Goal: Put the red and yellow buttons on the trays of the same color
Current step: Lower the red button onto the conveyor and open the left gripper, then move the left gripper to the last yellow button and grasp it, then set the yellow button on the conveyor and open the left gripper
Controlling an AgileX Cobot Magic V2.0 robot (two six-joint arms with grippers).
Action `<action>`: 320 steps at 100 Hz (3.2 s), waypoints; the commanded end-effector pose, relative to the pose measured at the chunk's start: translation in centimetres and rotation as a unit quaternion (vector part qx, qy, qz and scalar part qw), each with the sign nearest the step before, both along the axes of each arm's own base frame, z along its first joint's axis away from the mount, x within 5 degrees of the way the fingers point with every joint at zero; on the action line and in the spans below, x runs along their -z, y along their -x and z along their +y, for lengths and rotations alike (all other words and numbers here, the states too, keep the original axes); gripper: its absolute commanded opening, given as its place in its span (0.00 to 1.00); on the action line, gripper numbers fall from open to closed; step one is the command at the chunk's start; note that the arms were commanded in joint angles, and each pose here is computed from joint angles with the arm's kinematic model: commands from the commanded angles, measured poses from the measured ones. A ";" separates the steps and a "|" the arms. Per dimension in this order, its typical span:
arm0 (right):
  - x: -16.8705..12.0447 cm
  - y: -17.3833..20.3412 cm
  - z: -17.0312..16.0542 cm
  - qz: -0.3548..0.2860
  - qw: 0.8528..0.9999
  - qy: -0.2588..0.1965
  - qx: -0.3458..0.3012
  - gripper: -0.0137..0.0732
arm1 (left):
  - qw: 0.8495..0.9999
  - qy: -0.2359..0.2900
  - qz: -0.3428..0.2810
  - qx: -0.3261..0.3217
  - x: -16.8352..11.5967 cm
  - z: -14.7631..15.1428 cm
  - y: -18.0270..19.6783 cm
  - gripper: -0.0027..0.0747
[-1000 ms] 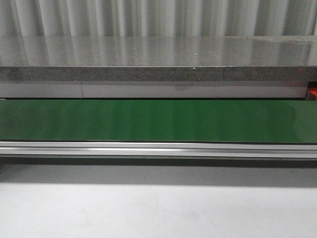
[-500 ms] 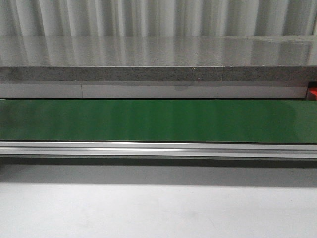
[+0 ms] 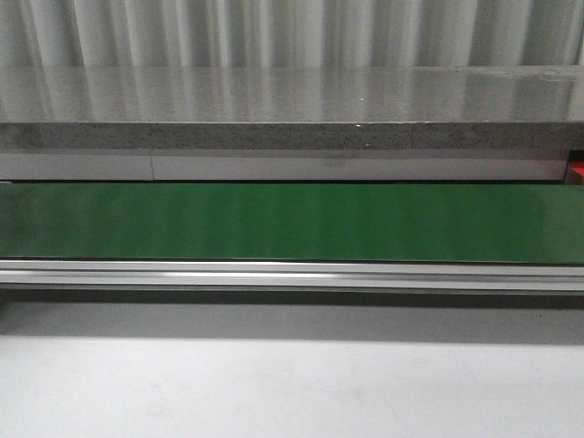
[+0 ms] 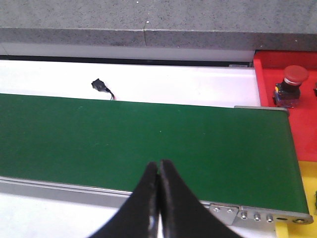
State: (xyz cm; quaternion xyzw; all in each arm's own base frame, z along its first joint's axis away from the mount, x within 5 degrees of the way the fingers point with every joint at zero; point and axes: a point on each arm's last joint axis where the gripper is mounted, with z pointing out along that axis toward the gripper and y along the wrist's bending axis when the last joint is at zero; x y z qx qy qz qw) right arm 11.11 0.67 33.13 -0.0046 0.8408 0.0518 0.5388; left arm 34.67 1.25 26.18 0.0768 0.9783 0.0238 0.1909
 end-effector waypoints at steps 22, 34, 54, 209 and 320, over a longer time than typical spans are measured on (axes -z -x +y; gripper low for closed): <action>-1.4 -0.1 -0.1 -0.045 0.999 0.002 0.005 0.08 | 0.999 -0.002 -0.051 0.003 -1.7 -0.2 0.0 0.01; -1.4 -0.1 -0.1 -0.045 0.999 0.002 0.005 0.08 | 0.999 -0.001 -0.045 0.003 -1.0 -0.2 0.3 0.01; -1.4 -0.1 -0.1 -0.045 0.999 0.002 0.005 0.08 | 0.999 -0.001 -0.035 0.009 -0.5 -0.3 0.5 0.32; -1.4 -0.1 -0.1 -0.045 0.999 0.002 0.005 0.08 | 0.978 0.005 -0.103 -0.183 1.4 13.2 -5.9 0.84; -1.4 -0.1 -0.1 -0.045 0.999 0.002 0.005 0.08 | 0.969 0.026 -0.183 -0.161 -9.7 10.6 -5.0 0.01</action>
